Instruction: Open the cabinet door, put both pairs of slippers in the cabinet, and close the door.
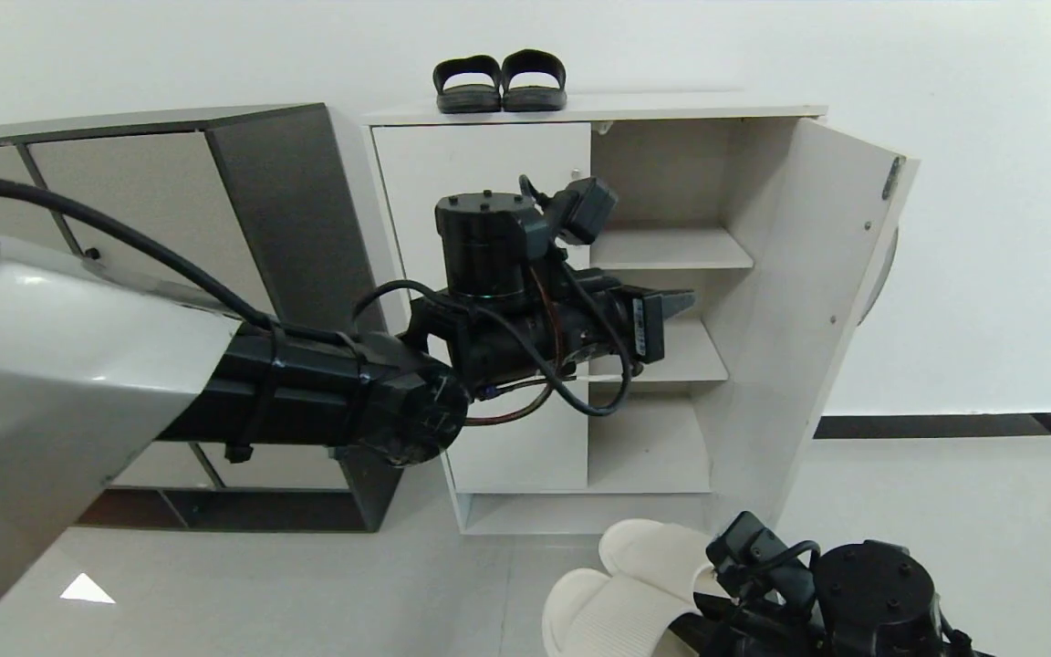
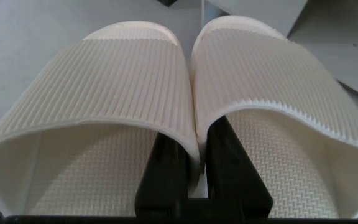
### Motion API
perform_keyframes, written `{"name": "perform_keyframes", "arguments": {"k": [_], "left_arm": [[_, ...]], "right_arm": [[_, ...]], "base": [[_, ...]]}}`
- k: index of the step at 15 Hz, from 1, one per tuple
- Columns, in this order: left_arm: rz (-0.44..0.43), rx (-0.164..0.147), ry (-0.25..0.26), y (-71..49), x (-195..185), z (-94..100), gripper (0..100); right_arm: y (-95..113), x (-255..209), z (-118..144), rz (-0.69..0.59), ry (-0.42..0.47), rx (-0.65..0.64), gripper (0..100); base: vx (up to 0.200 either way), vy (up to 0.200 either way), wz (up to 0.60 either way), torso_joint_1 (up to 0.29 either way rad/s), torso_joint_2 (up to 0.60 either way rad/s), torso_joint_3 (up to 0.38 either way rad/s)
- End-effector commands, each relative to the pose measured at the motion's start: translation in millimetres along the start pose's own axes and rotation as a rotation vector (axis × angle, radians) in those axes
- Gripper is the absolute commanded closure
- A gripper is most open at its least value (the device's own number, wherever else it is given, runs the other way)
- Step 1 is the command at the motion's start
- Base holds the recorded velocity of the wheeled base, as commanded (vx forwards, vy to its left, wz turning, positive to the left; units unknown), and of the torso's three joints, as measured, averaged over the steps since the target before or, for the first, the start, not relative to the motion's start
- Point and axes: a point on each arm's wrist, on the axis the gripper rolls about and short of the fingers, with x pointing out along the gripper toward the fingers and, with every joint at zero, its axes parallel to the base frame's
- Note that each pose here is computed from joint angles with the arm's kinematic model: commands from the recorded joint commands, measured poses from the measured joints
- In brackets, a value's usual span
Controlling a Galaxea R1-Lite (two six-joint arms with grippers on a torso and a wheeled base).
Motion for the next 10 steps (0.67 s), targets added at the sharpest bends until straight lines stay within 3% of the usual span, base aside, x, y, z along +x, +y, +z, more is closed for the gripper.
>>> {"name": "perform_keyframes", "arguments": {"k": [1,3,4,6,7,8,9,10], "left_arm": [[0.174,-0.009,-0.009,-3.4,-71,13.5,100],[0.367,-0.012,-0.016,-34.5,-150,6.4,100],[0.501,0.021,-0.018,-50.0,-190,-4.8,100],[0.767,0.16,-0.043,-78.8,-270,-34.3,100],[0.793,0.192,-0.084,-94.4,-304,-48.1,100],[0.842,0.201,-0.105,-104.4,-333,-64.9,100],[1.006,0.2,-0.09,-110.1,-360,-84.9,100],[1.11,0.19,-0.07,-118.5,-377,-101.7,100]], "right_arm": [[-10,7,5,-0.062,-0.023,0.017,100],[-28,19,15,-0.195,-0.074,0.044,100],[-36,27,19,-0.262,-0.094,0.056,100],[-49,43,23,-0.397,-0.124,0.073,100],[-53,50,25,-0.442,-0.135,0.078,100],[-56,56,26,-0.479,-0.143,0.082,100],[-58,60,26,-0.511,-0.125,0.083,100],[-60,63,28,-0.526,-0.116,0.091,100]], "base": [[0.0,0.0,0.0,0.0,0.0,0.0],[0.0,0.0,0.0,0.0,0.0,0.0],[0.0,0.0,0.0,0.0,0.0,0.0],[0.0,0.0,0.0,0.0,0.0,0.0],[0.0,0.0,0.0,0.0,0.0,0.0],[0.0,0.0,0.0,0.0,0.0,0.0],[0.0,0.0,0.0,0.0,0.0,0.0],[0.0,0.0,0.0,0.0,0.0,0.0]]}}
